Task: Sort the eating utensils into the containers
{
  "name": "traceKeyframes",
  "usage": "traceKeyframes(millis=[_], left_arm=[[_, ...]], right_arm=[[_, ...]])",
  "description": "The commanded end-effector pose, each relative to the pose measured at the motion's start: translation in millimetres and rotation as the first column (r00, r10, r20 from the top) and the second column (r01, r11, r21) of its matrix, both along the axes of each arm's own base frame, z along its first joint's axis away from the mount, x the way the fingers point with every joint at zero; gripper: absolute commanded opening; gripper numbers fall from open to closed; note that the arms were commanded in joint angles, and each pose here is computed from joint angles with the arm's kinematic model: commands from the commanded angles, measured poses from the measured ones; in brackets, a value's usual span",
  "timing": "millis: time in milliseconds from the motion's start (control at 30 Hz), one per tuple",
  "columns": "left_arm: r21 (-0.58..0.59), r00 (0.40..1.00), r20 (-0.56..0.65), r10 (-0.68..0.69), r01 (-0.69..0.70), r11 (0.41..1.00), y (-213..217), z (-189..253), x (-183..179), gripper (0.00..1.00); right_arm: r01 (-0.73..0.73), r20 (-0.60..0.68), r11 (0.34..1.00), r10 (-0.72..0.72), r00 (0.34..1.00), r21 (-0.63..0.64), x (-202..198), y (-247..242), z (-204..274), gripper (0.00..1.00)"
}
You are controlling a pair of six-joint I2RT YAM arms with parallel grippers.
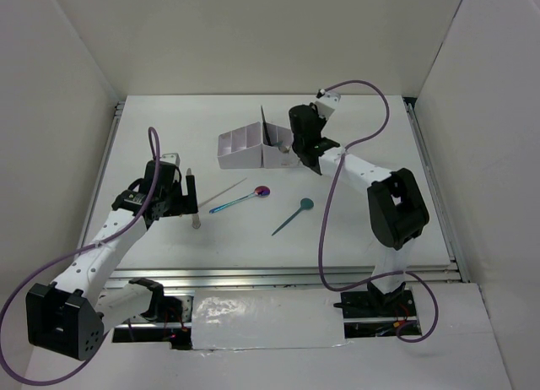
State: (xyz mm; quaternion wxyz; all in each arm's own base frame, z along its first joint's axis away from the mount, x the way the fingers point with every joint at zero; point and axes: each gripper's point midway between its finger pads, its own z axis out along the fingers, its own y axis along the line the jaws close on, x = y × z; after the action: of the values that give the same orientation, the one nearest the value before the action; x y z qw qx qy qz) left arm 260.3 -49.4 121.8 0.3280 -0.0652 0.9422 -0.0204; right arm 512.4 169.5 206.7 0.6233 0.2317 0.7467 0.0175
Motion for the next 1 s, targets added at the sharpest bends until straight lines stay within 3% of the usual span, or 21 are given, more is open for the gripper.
traceKeyframes(millis=[0, 533, 733, 967], left_arm=[[-0.016, 0.999, 0.05, 0.009, -0.008, 1.0, -1.1, 13.8, 9.0, 0.99], [-0.021, 0.998, 0.054, 0.012, -0.011, 1.0, -1.4, 14.8, 8.5, 0.99], [-0.018, 0.999, 0.047, 0.013, -0.013, 1.0, -1.3, 12.7, 8.4, 0.99], [-0.009, 0.999, 0.037, 0.022, -0.022, 1.0, 0.3, 10.5, 9.0, 0.99]], right_arm=[[0.03, 0.096, 0.995, -0.038, 0.995, 0.092, 3.9, -4.4, 38.2, 0.0], [0.05, 0.217, 0.998, -0.057, 0.975, 0.04, 7.6, -10.3, 79.5, 0.0], [0.054, 0.228, 0.996, -0.036, 0.973, -0.07, 25.5, 6.7, 67.3, 0.0], [0.034, 0.245, 0.995, -0.009, 0.969, -0.098, 38.1, 23.2, 50.2, 0.0]])
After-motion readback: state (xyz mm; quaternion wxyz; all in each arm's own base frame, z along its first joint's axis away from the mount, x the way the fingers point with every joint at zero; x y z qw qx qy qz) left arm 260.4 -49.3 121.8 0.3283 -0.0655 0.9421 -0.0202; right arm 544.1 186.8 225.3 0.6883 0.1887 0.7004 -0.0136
